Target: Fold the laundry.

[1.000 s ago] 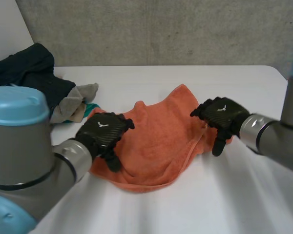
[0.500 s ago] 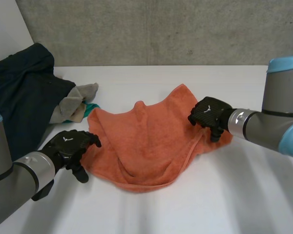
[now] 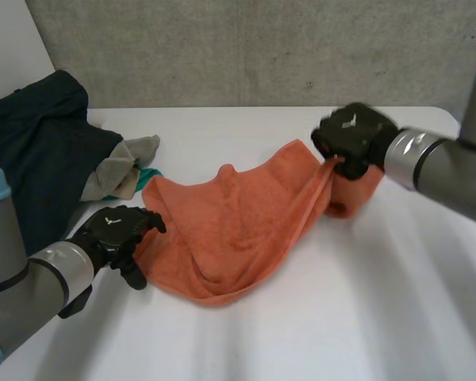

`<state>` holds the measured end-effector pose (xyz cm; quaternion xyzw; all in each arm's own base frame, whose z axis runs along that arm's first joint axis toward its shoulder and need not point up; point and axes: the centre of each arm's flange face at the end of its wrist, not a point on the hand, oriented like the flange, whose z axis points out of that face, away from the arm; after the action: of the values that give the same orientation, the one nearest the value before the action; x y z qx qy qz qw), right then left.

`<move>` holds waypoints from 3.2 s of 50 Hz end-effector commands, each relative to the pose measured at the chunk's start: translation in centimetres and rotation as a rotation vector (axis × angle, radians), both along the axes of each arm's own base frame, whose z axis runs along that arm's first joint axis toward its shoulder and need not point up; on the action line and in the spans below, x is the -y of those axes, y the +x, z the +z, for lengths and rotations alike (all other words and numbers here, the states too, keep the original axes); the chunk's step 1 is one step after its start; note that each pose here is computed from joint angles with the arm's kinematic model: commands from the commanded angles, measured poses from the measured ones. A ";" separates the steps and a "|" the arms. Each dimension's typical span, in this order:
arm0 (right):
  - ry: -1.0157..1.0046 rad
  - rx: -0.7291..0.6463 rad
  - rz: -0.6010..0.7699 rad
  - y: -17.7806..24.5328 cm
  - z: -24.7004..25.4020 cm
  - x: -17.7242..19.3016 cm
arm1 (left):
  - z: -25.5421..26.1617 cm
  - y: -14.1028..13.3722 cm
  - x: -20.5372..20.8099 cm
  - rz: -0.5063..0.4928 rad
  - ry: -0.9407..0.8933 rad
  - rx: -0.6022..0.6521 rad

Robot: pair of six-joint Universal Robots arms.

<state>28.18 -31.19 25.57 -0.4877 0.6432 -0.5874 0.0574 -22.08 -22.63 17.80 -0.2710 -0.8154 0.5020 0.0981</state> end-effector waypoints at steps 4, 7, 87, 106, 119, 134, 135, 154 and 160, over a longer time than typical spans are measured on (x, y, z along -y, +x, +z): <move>-0.078 0.077 -0.017 -0.2 9.8 -7.2 | -2.2 -1.3 0.5 0.015 0.095 0.019; -0.095 0.079 -0.030 -0.4 11.4 -8.5 | -2.6 -1.8 0.2 0.012 0.116 0.021; -0.701 0.375 -0.298 -3.8 17.0 5.9 | 24.6 -1.0 14.2 0.232 -1.059 -0.405; 0.083 0.106 -0.245 -5.8 -8.2 3.7 | -1.5 -0.4 9.7 0.079 -0.451 -0.154; 0.209 0.102 -0.369 -7.6 -10.6 5.1 | -2.6 0.6 9.1 0.107 -0.356 -0.047; 0.429 0.197 -0.503 -10.0 -10.7 5.2 | -1.5 1.1 9.0 0.123 -0.377 -0.057; 0.432 0.205 -0.506 -10.1 -10.5 5.2 | -1.5 1.1 9.0 0.126 -0.378 -0.056; 0.338 0.004 -0.350 -10.7 -12.3 4.7 | -1.2 2.3 9.6 0.161 -0.376 -0.053; 0.278 0.022 -0.344 -10.4 -12.8 5.1 | -1.2 1.9 9.4 0.153 -0.374 -0.054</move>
<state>17.42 -35.85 13.41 -0.3513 0.8070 -0.4735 0.0343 -19.75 -32.22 16.65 -0.2051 -0.7237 0.6584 0.0265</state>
